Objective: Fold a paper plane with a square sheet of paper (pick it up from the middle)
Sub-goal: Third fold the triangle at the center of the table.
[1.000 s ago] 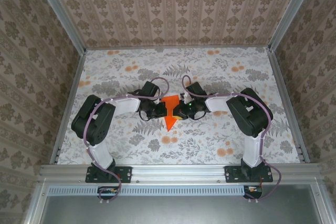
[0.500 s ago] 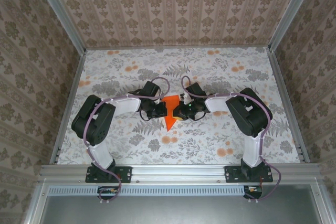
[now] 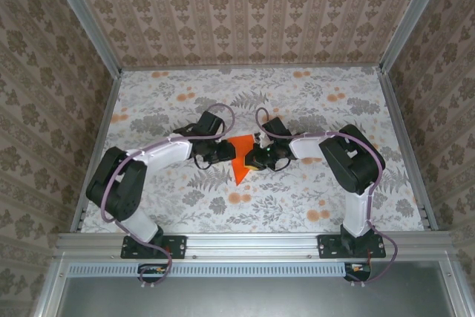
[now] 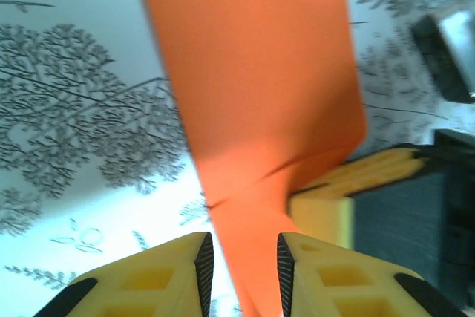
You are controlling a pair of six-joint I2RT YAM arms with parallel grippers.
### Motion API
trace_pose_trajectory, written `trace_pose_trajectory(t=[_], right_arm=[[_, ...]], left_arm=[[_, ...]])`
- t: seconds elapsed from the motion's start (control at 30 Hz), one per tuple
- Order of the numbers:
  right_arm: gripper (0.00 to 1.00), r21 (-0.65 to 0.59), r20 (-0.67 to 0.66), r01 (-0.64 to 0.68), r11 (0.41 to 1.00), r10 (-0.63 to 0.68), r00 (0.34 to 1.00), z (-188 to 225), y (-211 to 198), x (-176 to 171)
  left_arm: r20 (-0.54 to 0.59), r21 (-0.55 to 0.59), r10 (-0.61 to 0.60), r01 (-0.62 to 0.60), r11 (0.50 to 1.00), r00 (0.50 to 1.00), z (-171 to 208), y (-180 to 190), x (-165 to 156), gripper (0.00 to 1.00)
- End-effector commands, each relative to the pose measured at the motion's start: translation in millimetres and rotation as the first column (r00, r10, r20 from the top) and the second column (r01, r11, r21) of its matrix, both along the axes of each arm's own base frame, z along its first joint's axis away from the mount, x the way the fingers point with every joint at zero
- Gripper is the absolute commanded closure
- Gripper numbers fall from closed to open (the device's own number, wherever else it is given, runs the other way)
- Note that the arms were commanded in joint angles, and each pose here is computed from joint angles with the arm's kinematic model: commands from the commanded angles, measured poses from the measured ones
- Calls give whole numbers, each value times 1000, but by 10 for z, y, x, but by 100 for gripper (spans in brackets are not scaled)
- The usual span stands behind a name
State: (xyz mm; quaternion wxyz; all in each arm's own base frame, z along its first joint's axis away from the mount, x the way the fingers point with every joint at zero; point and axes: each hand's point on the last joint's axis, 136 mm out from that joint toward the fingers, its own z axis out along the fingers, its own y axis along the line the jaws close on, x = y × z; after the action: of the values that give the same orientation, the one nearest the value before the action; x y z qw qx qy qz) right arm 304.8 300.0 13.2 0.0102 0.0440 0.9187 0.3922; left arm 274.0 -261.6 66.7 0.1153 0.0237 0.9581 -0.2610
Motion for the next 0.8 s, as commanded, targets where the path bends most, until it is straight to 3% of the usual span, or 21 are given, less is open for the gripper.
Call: trace_pose_trajectory(t=[0.0, 0.2, 0.77], right_arm=[[90, -213, -116, 40, 976, -66, 991, -494, -372, -260], [90, -224, -124, 55, 973, -84, 989, -512, -377, -259], [90, -237, -158, 88, 968, -128, 979, -612, -391, -277]], left_arm=[[-18, -86, 3, -5, 996, 1000, 106, -135, -142, 76], [-49, -161, -57, 49, 986, 997, 46, -380, -359, 85], [-169, -64, -68, 57, 996, 983, -450, -386, -577, 89]])
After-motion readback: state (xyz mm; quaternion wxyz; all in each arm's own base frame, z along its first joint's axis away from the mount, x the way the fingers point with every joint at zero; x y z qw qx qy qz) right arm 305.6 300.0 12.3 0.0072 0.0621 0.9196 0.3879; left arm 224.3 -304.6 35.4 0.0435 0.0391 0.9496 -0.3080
